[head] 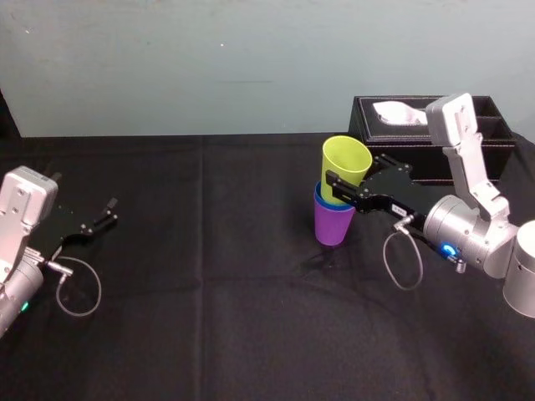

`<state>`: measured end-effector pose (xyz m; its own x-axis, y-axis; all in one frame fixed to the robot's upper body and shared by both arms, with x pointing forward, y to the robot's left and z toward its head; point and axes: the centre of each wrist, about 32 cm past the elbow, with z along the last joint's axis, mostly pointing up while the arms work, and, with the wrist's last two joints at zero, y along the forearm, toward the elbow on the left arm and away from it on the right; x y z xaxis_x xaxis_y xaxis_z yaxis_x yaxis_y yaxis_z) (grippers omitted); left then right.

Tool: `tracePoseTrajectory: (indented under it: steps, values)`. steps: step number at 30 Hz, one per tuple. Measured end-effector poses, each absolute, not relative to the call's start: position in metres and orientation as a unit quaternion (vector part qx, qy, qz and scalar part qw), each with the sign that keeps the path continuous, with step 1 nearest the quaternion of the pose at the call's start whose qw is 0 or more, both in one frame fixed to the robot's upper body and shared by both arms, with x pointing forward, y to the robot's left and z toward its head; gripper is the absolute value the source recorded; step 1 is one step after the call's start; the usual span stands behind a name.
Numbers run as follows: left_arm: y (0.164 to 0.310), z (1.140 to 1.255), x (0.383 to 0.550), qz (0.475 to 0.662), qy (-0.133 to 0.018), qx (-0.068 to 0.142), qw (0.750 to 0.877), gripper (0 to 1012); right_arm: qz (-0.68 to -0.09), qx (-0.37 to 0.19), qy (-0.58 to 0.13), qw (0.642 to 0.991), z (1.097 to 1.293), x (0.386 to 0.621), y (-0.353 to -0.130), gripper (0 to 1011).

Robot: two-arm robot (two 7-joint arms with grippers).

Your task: Stack the three plastic cups sequentially using one hand.

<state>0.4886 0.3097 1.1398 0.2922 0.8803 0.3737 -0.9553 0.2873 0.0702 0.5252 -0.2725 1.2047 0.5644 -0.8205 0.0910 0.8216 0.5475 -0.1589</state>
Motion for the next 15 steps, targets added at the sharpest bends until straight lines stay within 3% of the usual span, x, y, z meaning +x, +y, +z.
tracePoseTrajectory:
  steps: [15]
  values:
    - [0.3097, 1.1398, 0.4886, 0.580, -0.132, 0.141, 0.791, 1010, -0.465, -0.100, -0.002, 0.880, 1.1987, 0.5300, -0.2681, 726]
